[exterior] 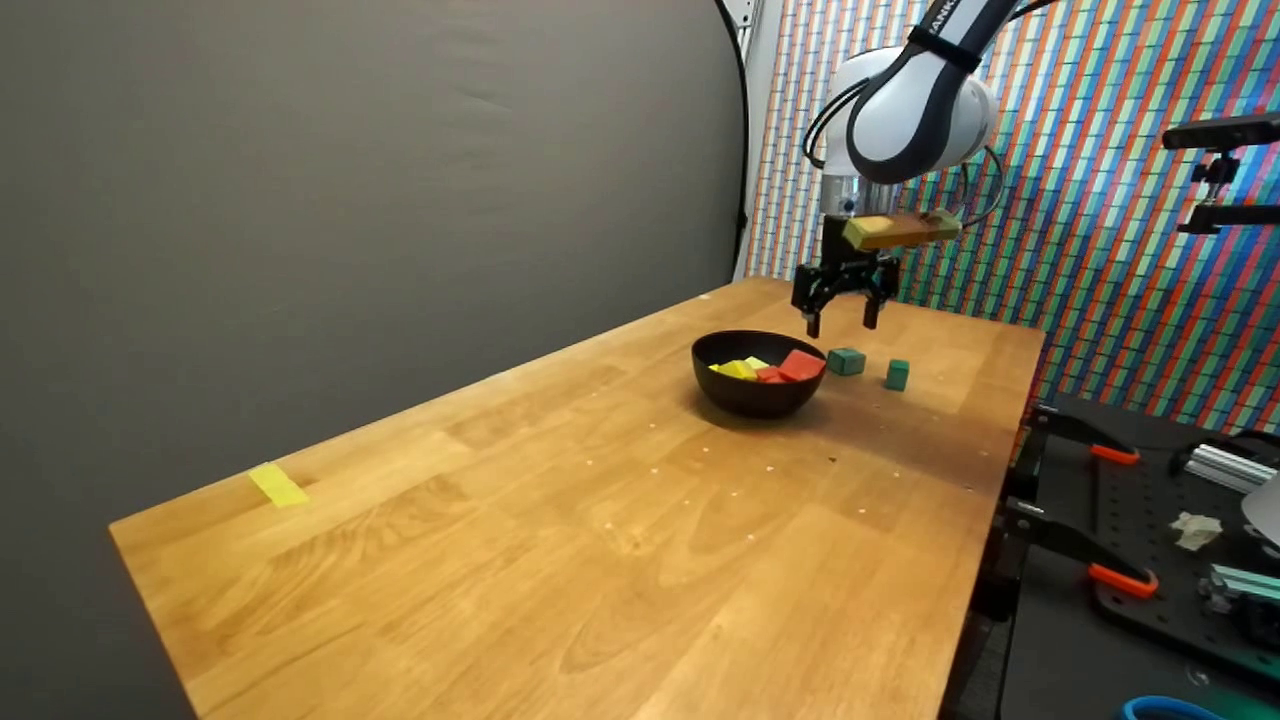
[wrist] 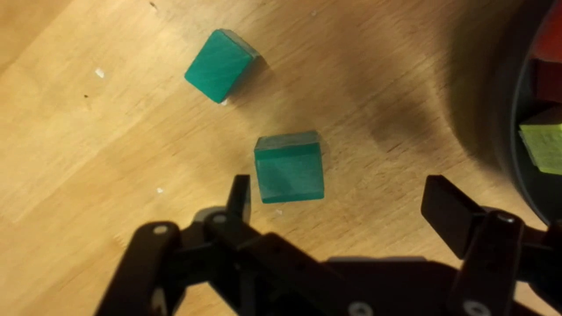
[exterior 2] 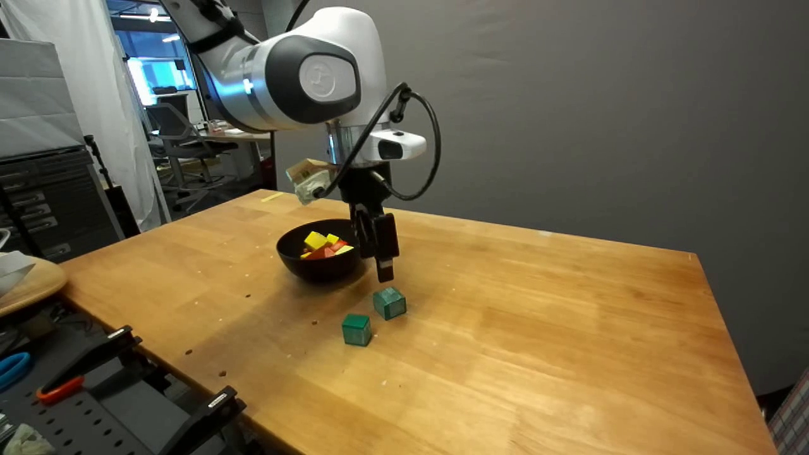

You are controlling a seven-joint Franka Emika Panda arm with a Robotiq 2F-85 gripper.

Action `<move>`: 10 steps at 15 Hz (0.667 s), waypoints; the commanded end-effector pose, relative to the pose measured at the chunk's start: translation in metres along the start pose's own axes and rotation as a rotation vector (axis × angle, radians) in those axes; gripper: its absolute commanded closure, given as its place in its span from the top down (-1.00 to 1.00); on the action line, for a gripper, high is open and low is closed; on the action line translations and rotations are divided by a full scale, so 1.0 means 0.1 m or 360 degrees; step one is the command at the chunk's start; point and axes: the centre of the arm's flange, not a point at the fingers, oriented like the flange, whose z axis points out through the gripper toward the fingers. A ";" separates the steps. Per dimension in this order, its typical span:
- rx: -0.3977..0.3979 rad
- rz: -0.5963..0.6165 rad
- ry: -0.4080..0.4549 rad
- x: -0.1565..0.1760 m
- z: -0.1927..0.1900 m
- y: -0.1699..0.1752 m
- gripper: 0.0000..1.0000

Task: Put all the blocks in the bowl

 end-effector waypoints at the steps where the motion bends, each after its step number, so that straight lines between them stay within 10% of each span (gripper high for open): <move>1: -0.0068 -0.0116 0.0067 0.23 0.29 0.04 1.00; 4: -0.0025 -0.0129 0.0099 0.34 0.48 0.09 1.00; 5: -0.0007 -0.0133 0.0096 0.36 0.53 0.10 0.50; 10: 0.0122 -0.0124 -0.0019 0.20 0.54 0.11 -0.16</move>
